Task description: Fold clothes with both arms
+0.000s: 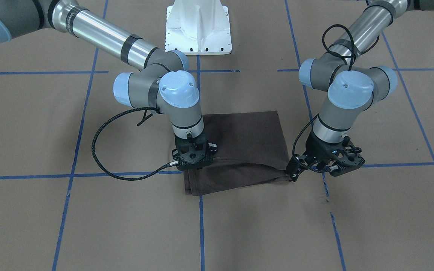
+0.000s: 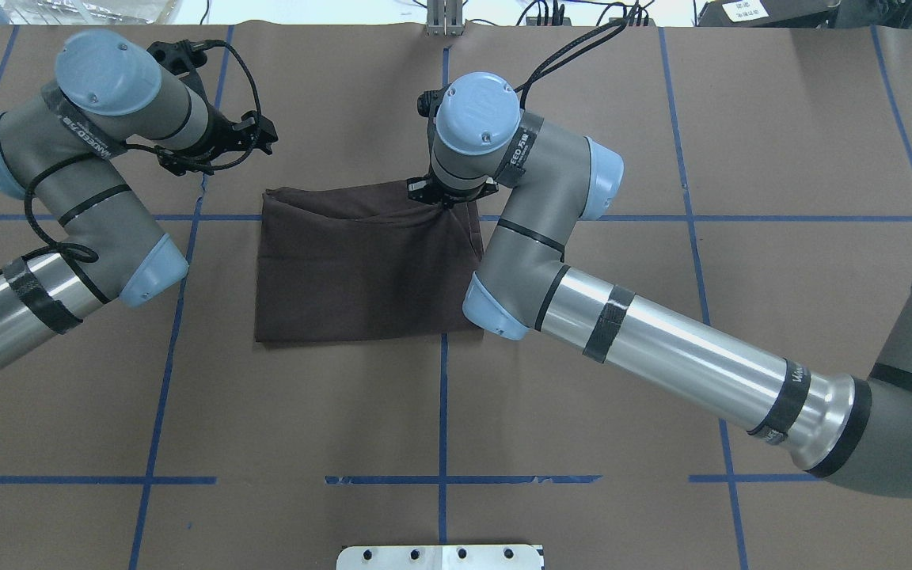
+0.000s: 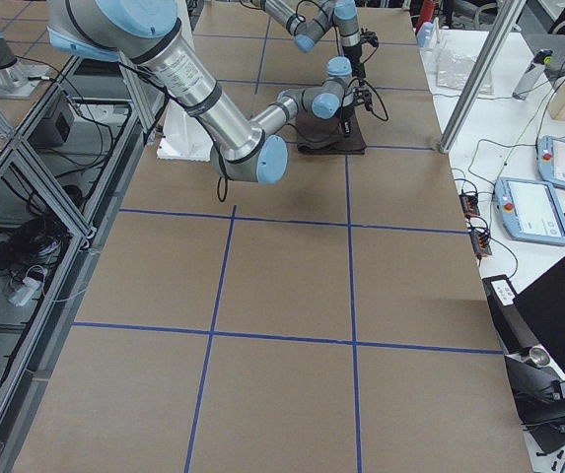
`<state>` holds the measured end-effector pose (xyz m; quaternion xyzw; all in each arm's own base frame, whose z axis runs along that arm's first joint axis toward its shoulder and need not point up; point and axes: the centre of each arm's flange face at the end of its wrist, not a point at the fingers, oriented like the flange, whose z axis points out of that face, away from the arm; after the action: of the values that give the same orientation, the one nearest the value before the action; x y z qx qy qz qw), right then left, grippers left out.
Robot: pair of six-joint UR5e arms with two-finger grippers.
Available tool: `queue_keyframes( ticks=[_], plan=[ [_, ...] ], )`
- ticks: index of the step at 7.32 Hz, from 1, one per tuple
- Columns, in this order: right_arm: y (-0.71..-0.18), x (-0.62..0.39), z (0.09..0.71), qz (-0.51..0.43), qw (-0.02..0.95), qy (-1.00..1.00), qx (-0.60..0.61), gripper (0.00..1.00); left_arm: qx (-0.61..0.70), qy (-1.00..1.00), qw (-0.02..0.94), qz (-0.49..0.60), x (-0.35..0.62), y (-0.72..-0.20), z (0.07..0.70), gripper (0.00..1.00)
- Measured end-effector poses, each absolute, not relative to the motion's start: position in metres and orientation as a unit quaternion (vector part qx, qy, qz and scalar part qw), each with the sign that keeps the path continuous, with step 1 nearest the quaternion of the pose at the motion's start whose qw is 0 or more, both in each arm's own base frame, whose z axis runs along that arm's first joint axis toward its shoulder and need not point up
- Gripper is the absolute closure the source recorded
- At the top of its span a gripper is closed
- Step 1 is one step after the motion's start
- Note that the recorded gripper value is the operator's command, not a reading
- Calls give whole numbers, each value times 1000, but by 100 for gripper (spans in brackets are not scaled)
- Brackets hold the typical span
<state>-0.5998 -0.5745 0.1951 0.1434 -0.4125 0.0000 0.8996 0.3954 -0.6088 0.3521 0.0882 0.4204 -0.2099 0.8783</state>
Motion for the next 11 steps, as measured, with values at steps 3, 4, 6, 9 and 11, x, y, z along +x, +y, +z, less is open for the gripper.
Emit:
queue_keyframes(
  ticks=[3, 4, 6, 9, 11],
  plan=[
    [-589, -591, 202, 19, 904, -393, 166, 0, 89, 420, 878, -209, 395, -609, 352, 0],
    [-595, -585, 204, 21, 906, -389, 168, 0, 90, 421, 878, -208, 394, -609, 351, 0],
    [-629, -540, 228, 19, 910, -386, 148, 0, 112, 419, 884, -177, 380, -616, 350, 0],
    [-680, -344, 347, -37, 922, -367, 114, 0, 166, 396, 900, -80, 248, -654, 390, 0],
    [-687, -169, 451, -82, 920, -372, 92, 0, 204, 339, 918, 9, 111, -663, 453, 0]
  ],
)
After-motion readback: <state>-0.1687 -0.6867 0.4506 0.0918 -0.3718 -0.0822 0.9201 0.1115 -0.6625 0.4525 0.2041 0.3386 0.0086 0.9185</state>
